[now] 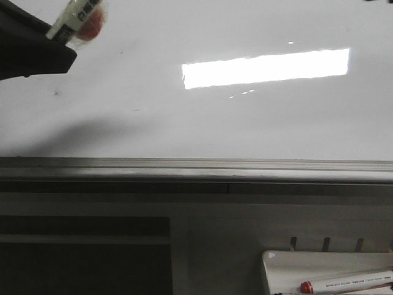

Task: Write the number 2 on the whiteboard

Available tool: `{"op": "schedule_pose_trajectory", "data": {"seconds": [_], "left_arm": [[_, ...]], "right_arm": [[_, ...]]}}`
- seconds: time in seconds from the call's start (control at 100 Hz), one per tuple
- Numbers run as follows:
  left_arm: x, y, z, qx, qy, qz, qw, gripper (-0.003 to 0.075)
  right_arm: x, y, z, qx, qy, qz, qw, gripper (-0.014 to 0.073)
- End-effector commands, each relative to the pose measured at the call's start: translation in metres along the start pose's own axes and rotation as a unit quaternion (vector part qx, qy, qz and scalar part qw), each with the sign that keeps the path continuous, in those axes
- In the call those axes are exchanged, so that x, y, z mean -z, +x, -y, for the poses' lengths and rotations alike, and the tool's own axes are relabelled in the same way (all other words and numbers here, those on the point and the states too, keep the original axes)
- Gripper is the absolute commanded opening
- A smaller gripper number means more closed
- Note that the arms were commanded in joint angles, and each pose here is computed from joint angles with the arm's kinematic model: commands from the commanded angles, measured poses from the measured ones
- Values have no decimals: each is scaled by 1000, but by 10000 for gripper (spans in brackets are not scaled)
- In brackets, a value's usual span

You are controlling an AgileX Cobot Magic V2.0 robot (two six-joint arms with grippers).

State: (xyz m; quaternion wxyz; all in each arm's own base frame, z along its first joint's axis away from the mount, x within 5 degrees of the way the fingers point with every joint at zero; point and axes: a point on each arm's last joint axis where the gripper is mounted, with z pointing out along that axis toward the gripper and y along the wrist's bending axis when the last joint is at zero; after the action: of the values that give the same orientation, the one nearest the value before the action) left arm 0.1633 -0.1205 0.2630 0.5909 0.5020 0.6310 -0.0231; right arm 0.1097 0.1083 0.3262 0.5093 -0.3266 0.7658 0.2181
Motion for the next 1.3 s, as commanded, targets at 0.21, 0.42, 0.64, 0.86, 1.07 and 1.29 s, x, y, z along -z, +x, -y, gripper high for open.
{"op": "schedule_pose_trajectory", "data": {"seconds": [0.21,0.42,0.64,0.86,1.07,1.29], "left_arm": [[5,-20,4,-76,18,108,991,-20],[3,-21,12,-129,45,126,983,-20],[3,-20,12,-128,46,125,983,-20],[3,-20,12,-129,47,125,983,-20],[3,-20,12,-129,47,125,983,-20],[3,-20,12,-126,46,124,983,-19]], "right_arm": [[-34,-37,-20,39,-35,115,992,507],[-54,-46,-33,75,-57,99,991,503],[-70,-50,-46,97,-77,86,989,503],[-74,-49,-51,100,-85,89,987,295],[-74,-52,-51,98,-83,103,986,-72],[-74,-52,-51,98,-83,103,986,-71]]}}
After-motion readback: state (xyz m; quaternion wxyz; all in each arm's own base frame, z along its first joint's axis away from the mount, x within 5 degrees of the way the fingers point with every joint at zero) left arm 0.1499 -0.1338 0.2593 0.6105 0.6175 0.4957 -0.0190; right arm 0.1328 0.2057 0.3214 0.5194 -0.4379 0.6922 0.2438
